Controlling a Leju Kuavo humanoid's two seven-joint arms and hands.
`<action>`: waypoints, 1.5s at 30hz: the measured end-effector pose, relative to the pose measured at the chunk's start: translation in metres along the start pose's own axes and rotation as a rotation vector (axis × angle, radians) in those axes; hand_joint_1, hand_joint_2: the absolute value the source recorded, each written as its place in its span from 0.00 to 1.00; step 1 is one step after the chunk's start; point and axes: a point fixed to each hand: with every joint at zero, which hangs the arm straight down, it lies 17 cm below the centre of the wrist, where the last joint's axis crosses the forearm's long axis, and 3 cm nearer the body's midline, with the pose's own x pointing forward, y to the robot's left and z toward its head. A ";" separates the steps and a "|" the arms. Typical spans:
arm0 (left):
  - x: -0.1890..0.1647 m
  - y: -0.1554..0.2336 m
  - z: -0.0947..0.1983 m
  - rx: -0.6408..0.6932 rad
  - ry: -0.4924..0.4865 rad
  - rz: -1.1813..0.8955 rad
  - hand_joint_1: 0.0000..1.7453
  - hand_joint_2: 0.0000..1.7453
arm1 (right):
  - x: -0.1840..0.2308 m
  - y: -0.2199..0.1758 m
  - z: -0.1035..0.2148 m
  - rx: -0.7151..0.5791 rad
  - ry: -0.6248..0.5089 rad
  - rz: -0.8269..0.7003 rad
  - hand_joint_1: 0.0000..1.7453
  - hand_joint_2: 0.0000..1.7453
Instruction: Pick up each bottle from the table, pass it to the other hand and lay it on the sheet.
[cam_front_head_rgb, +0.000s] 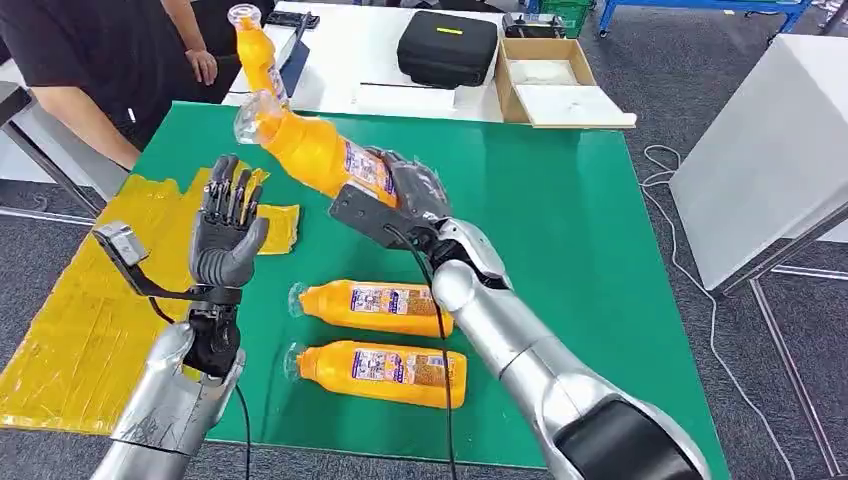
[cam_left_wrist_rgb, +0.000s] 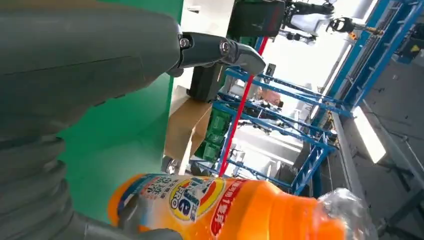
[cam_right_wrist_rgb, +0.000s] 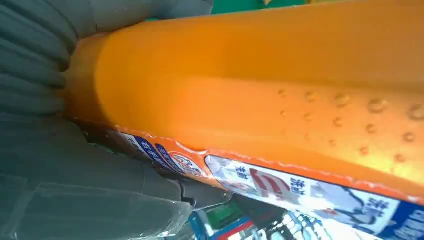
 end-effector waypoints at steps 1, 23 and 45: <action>-0.001 -0.002 0.000 -0.006 0.003 0.000 0.00 1.00 | -0.003 -0.002 0.001 -0.005 0.007 0.001 1.00 1.00; -0.015 -0.067 -0.017 -0.117 0.043 0.057 0.00 1.00 | 0.010 0.016 0.002 0.005 0.003 -0.037 1.00 1.00; -0.021 -0.061 -0.016 -0.070 0.053 0.059 0.00 1.00 | 0.091 0.073 0.004 0.148 -0.046 -0.198 0.99 1.00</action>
